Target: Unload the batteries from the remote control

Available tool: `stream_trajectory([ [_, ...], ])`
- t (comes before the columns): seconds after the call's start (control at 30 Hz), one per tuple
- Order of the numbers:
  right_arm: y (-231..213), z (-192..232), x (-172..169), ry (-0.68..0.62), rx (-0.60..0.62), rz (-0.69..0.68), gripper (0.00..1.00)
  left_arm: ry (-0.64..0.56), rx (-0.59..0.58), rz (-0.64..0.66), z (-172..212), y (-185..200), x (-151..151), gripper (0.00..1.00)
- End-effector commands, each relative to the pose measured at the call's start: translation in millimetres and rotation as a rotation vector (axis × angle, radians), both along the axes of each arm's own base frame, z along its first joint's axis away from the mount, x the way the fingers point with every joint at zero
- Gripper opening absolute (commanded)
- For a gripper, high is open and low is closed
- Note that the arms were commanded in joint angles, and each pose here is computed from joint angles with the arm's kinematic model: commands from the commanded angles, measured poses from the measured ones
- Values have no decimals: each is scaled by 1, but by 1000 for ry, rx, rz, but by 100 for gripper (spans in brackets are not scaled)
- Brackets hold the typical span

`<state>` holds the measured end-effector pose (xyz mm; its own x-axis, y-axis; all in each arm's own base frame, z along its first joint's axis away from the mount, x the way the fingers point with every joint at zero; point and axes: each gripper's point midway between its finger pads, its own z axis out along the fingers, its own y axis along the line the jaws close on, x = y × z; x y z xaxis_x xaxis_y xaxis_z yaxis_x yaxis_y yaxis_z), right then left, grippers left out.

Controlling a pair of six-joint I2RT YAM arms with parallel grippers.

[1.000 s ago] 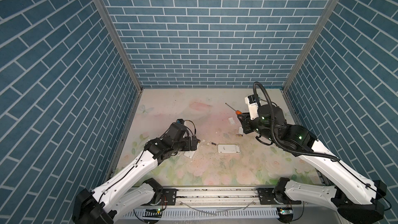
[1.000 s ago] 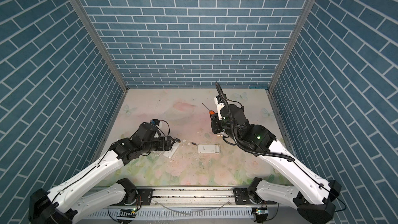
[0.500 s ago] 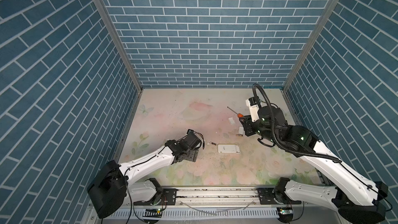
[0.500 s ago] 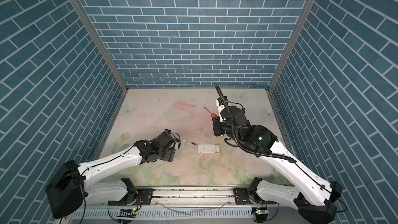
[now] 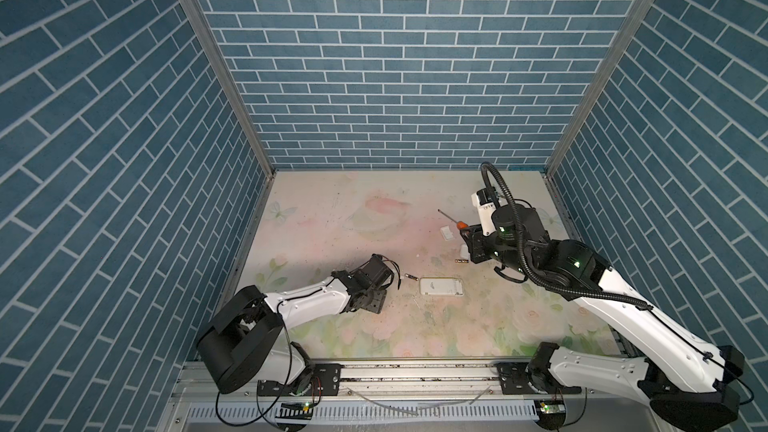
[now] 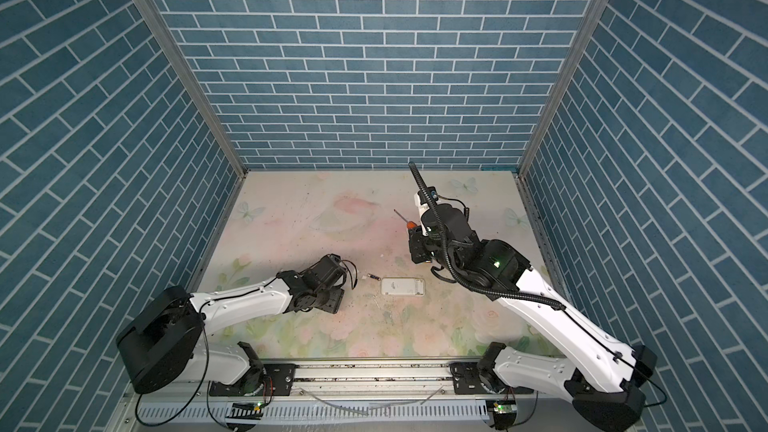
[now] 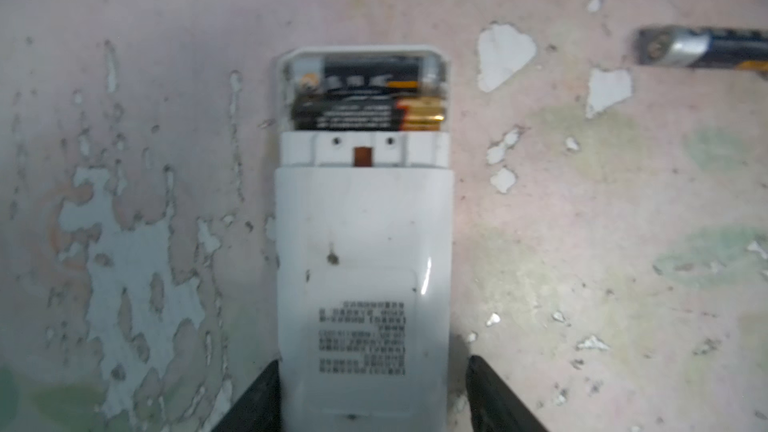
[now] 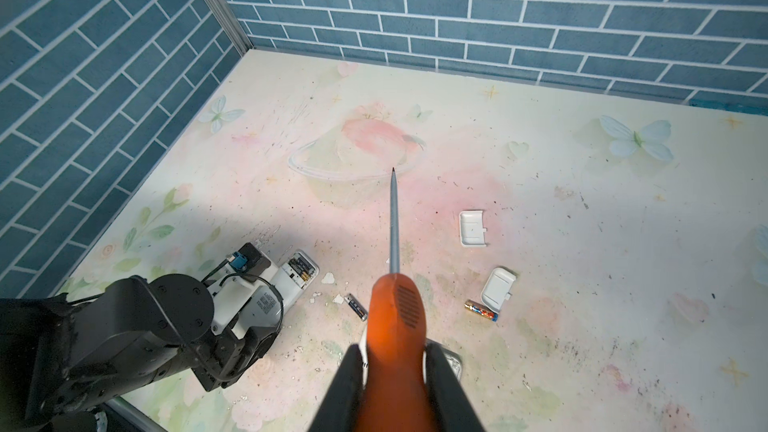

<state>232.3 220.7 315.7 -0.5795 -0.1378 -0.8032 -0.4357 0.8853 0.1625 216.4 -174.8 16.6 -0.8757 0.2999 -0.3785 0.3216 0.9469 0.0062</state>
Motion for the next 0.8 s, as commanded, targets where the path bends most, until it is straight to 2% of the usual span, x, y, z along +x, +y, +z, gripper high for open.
stream_trajectory([
  [0.0, 0, 24, 1, -12, 54, -25, 0, 32, 5, -16, -8, 2, -4, 53],
  [0.2, 1, 17, 3, 64, 20, -54, 0, 45, -55, -35, -6, -3, -15, 38],
  [0.27, 3, 11, 2, 120, 38, -64, 0, 24, -78, -70, -2, -9, -20, 37],
  [0.47, -14, -20, -12, 400, 183, -195, 0, -17, -98, -203, 10, -26, -41, 35],
  [0.6, -9, -42, -28, 572, 268, -245, 0, -12, -87, -219, 9, -26, -44, 35],
  [0.77, 9, -88, -42, 773, 384, -325, 0, 59, -23, -223, -9, -31, -43, 32],
])
